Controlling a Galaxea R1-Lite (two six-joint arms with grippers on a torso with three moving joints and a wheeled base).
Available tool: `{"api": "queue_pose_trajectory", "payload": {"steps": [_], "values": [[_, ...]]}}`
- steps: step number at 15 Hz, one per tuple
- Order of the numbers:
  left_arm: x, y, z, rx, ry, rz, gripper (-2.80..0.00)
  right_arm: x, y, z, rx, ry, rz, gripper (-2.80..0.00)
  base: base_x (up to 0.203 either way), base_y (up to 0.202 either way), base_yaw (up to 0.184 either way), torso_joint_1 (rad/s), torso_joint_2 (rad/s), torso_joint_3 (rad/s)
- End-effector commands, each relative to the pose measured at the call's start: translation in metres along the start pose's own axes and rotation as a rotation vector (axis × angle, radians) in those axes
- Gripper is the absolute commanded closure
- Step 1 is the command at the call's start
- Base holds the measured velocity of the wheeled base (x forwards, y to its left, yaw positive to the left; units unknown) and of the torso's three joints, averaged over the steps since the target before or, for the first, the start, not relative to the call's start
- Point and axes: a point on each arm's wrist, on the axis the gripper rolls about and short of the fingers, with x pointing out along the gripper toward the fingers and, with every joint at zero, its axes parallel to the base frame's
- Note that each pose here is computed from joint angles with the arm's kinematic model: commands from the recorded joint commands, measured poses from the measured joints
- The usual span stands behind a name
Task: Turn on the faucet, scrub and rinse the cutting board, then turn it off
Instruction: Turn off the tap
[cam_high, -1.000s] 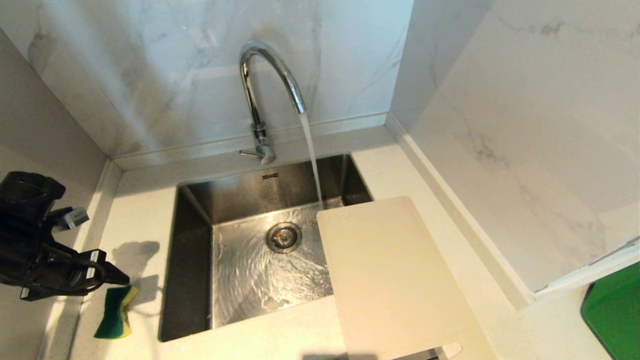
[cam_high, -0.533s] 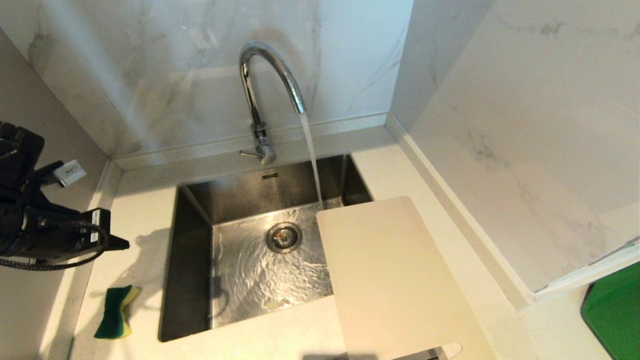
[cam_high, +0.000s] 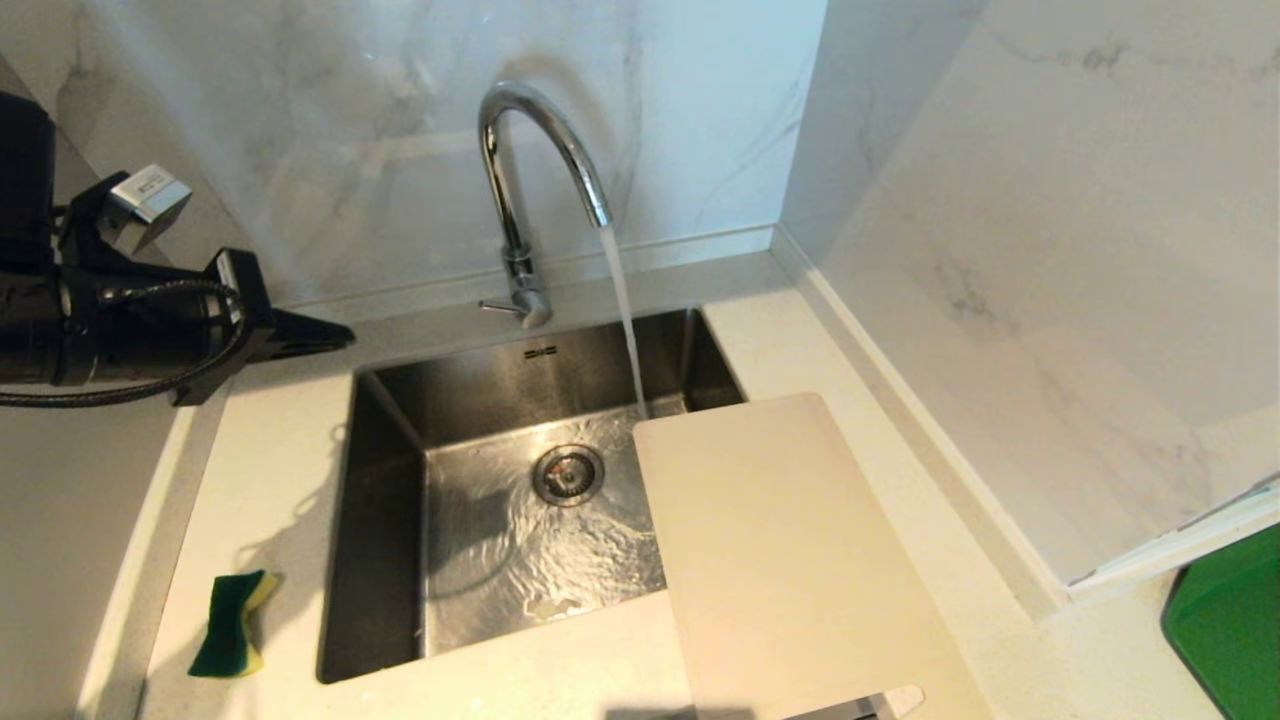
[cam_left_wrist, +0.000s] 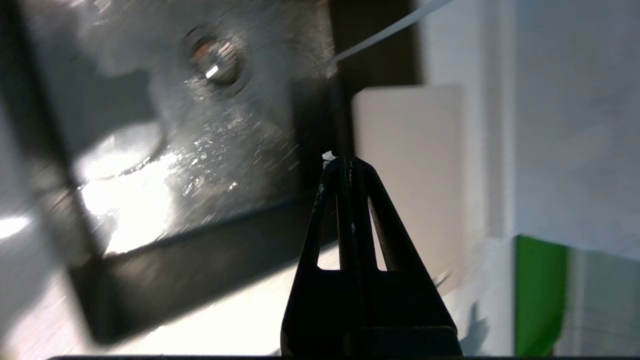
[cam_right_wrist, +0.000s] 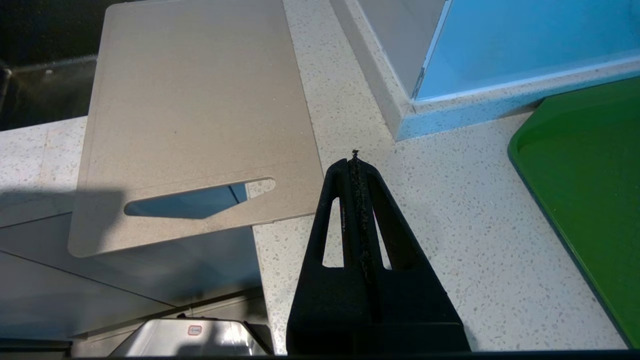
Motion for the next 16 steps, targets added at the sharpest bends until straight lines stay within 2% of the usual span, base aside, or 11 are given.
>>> {"api": "queue_pose_trajectory", "payload": {"steps": [1,3,4,6,8,11,16], "values": [[0.013,-0.016,0.009,-0.013,-0.111,-0.130,0.00,0.000,0.000,0.000,0.000,0.001,0.002,0.00,0.000,0.000,0.000,0.000,0.00,0.000],[0.024,-0.033,0.010,-0.042,-0.172,-0.248,0.00,0.000,0.000,0.000,0.000,0.001,0.002,0.00,0.000,0.000,0.000,0.000,0.00,0.000],[0.030,-0.036,0.007,-0.045,-0.171,-0.269,0.00,0.000,0.000,0.000,0.000,0.002,0.002,0.00,0.000,0.000,0.000,0.000,0.00,0.000],[0.049,-0.033,0.003,-0.041,-0.169,-0.270,0.00,0.000,0.000,0.000,0.000,0.002,0.001,0.00,0.000,0.000,0.000,0.000,0.00,0.000],[0.073,-0.029,0.006,-0.025,-0.224,-0.297,0.00,0.000,0.000,0.000,0.000,0.001,0.000,0.00,0.000,0.000,0.000,0.000,0.00,0.000],[0.120,-0.016,0.003,0.046,-0.304,-0.308,0.00,0.000,0.000,0.000,0.000,0.003,0.002,0.00,0.000,0.000,0.000,0.000,0.00,0.000],[0.196,-0.002,-0.005,0.079,-0.518,-0.297,0.00,0.000,0.000,0.000,0.000,0.002,0.001,0.00,0.000,0.000,0.000,0.000,0.00,0.000]]}}
